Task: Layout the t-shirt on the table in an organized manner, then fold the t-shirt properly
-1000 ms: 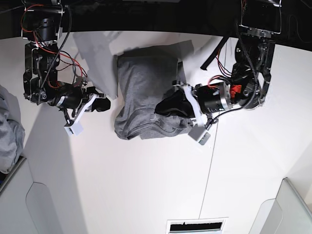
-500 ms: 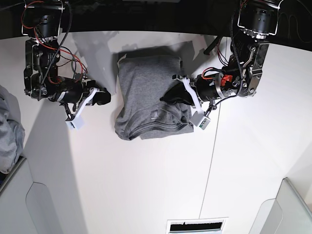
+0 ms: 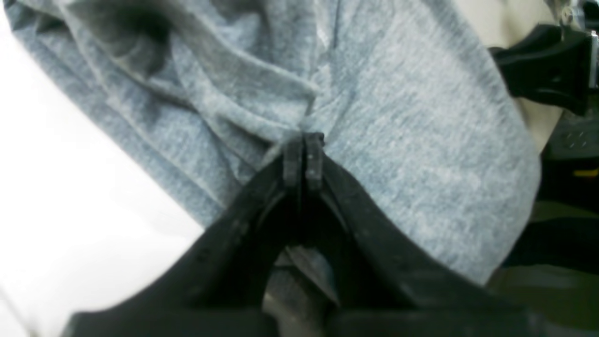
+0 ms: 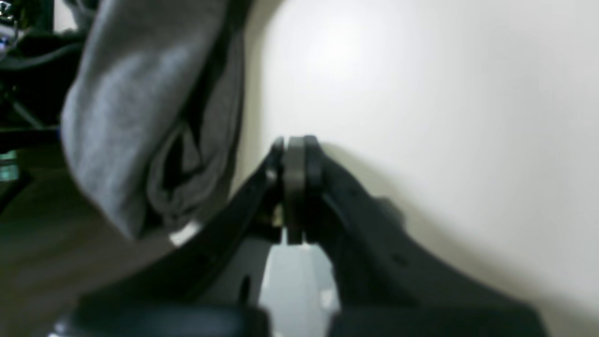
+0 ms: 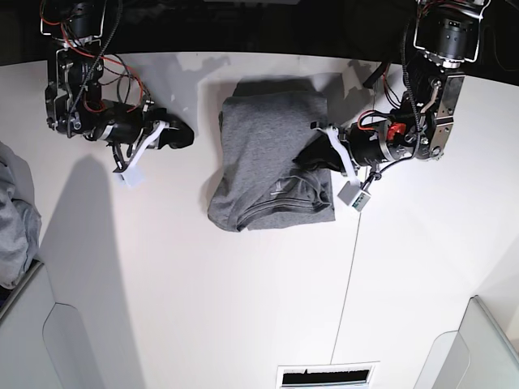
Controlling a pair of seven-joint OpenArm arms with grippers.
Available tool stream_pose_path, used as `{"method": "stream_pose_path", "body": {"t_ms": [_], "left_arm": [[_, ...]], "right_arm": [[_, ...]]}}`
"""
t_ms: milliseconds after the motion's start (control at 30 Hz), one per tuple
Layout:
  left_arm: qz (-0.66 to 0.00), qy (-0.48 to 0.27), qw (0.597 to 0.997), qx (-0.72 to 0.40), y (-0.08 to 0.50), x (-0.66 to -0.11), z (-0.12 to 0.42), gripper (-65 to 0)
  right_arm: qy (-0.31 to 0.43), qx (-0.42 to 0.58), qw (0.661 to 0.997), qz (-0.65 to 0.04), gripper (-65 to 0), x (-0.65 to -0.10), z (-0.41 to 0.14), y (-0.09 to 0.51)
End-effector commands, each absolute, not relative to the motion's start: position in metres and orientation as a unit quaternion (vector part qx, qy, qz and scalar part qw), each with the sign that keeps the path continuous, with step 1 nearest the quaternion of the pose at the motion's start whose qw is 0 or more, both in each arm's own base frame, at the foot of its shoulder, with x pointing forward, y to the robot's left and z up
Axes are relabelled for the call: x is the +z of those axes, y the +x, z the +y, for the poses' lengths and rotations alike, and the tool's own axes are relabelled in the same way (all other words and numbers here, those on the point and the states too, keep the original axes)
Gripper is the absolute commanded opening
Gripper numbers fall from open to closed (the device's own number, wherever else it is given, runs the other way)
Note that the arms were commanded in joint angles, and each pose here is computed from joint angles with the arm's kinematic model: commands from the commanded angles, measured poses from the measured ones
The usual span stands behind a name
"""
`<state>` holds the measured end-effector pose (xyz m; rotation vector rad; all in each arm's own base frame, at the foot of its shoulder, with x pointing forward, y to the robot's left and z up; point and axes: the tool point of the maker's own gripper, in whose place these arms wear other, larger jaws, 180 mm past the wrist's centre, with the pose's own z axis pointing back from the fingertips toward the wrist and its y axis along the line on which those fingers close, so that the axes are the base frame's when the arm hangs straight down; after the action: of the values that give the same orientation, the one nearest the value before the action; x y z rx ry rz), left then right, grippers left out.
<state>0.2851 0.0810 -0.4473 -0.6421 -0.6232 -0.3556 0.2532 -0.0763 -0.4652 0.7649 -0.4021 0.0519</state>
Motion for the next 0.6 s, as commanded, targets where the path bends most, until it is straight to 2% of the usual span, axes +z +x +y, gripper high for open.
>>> {"method": "stream_pose_path", "body": {"t_ms": [0, 233, 500, 567], "left_arm": [[-0.308, -0.296, 0.886, -0.179, 0.293, -0.442, 0.09, -64.9], [-0.283, -0.308, 0.891, -0.179, 0.285, -0.439, 0.095, -64.9], [-0.344, -0.351, 0.838, -0.235, 0.298, -0.351, 0.086, -64.9], [-0.341, -0.358, 0.83, -0.258, 0.291, -0.336, 0.081, -64.9]], "right_arm": [[0.376, 0.03, 0.901, -0.213, -65.0, -0.456, -0.077, 0.261], [0.379, 0.026, 0.904, -0.199, -65.0, -0.464, -0.076, 0.244], [0.373, 0.047, 0.9, -0.22, -65.0, -0.449, -0.076, 0.253], [0.371, 0.056, 0.901, -0.219, -65.0, -0.445, -0.075, 0.253]]}}
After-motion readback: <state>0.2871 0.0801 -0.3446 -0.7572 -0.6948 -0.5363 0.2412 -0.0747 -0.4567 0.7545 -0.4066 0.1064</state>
